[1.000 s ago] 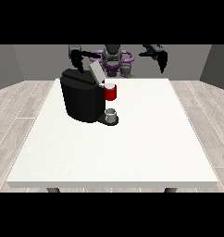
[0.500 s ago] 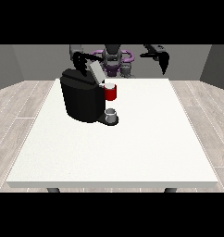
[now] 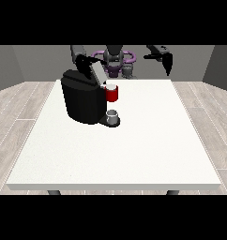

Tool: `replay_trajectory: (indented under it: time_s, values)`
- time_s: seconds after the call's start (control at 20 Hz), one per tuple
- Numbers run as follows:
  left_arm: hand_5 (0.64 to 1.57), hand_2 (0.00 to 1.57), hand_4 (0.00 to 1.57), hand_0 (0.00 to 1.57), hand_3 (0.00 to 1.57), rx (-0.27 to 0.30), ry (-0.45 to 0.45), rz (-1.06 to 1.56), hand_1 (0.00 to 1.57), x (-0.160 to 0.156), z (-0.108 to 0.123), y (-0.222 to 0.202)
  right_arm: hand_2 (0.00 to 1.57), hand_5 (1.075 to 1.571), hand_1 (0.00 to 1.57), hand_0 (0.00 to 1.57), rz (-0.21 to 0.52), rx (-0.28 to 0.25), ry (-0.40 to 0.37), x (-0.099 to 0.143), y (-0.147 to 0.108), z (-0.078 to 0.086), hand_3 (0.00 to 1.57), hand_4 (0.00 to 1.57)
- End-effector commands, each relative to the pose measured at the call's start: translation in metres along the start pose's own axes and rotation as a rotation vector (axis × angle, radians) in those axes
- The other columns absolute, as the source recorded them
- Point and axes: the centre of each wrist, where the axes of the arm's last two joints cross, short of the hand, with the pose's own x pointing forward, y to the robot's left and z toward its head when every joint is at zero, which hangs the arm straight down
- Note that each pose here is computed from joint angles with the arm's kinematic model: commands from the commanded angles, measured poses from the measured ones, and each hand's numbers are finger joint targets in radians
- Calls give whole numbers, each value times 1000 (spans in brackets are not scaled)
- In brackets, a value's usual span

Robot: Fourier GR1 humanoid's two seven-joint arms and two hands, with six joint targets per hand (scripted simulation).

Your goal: Insert the coffee pod into the coffee machine and close the lid

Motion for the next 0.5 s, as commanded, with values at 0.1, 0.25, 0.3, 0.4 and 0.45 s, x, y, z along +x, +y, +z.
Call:
replay_trajectory:
  time_s: [0.1, 0.25, 0.3, 0.4, 0.45]
  values:
    - [1571, 0, 0, 0, 0, -8, -14, -21, 0, -4, 4, 17, 0, 1571, 0, 0, 11, 39, 11, 23, 4, -22, 0, 0]
    - [1571, 0, 24, 0, 0, 40, 4, 4, 0, -15, 7, 16, 0, 1571, 0, 0, 13, 64, 11, 22, 17, -23, 0, 77]
    - [1571, 0, 131, 0, 0, 12, 8, 14, 0, -16, 11, -2, 0, 1571, 0, 0, 15, 53, 30, 13, 15, -22, 0, 182]
    - [1571, 0, 158, 0, 0, 44, -32, -14, 0, -20, 6, 9, 0, 1571, 0, 0, 29, 82, -13, 33, 37, -32, 0, 154]
    - [1571, 0, 192, 0, 0, 80, 37, -18, 0, -20, 7, 19, 0, 1571, 0, 0, 34, 129, 21, 14, 60, -15, 0, 214]
